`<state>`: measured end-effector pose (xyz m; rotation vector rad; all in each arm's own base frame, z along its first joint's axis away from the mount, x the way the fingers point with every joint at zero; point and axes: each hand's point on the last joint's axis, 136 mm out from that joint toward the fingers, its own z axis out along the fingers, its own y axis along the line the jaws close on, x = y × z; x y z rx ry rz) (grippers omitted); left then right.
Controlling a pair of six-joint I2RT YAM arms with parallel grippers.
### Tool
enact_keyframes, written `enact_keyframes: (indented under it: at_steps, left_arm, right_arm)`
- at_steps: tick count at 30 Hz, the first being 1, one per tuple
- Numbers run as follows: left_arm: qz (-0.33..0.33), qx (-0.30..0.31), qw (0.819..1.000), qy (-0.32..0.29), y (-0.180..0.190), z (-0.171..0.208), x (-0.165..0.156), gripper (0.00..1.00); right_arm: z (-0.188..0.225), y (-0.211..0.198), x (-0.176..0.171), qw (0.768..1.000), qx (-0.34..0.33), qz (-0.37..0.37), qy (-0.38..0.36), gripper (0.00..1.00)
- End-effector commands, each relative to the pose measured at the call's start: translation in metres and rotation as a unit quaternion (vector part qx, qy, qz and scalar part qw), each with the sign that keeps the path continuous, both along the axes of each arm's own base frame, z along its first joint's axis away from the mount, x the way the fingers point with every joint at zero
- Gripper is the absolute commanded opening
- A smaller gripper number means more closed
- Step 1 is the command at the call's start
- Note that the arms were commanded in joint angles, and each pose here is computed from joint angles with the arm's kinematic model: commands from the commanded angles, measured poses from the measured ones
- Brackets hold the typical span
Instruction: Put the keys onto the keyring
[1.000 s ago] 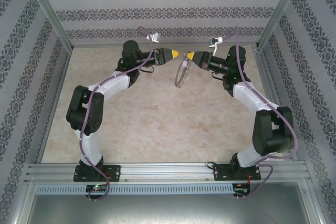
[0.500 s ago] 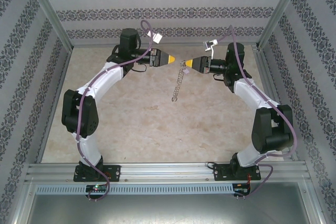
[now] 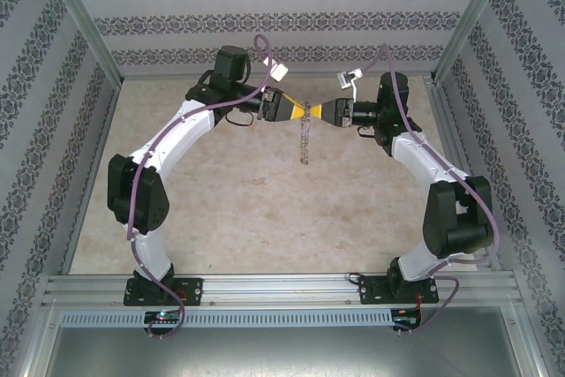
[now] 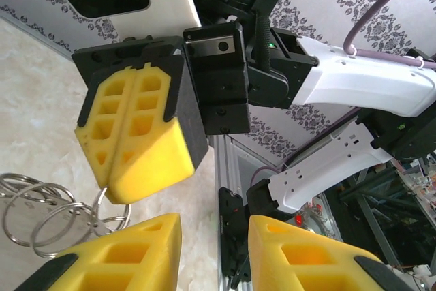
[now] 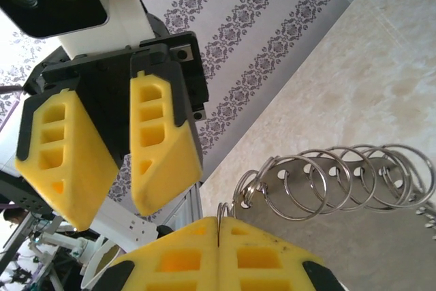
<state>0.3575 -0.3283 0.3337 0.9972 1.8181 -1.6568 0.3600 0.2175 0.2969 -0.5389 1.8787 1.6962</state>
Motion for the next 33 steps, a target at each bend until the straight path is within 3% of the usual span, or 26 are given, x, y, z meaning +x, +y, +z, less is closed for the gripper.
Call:
enact_keyframes:
  at_steps: [1,24,33]
  left_arm:
    - [0.0,0.003,1.0,-0.005,-0.001,-0.003,0.005,0.32]
    - [0.031,-0.008,0.999,-0.003,-0.002,-0.003,0.029,0.33]
    - [0.062,-0.016,0.998,-0.006,0.01,0.002,0.039,0.4]
  right_arm:
    - [0.017,0.004,-0.01,0.999,0.007,0.03,-0.045,0.0]
    - [0.019,0.009,-0.017,0.998,0.008,0.042,-0.055,0.0]
    - [0.02,0.008,-0.017,0.998,0.008,0.039,-0.058,0.0]
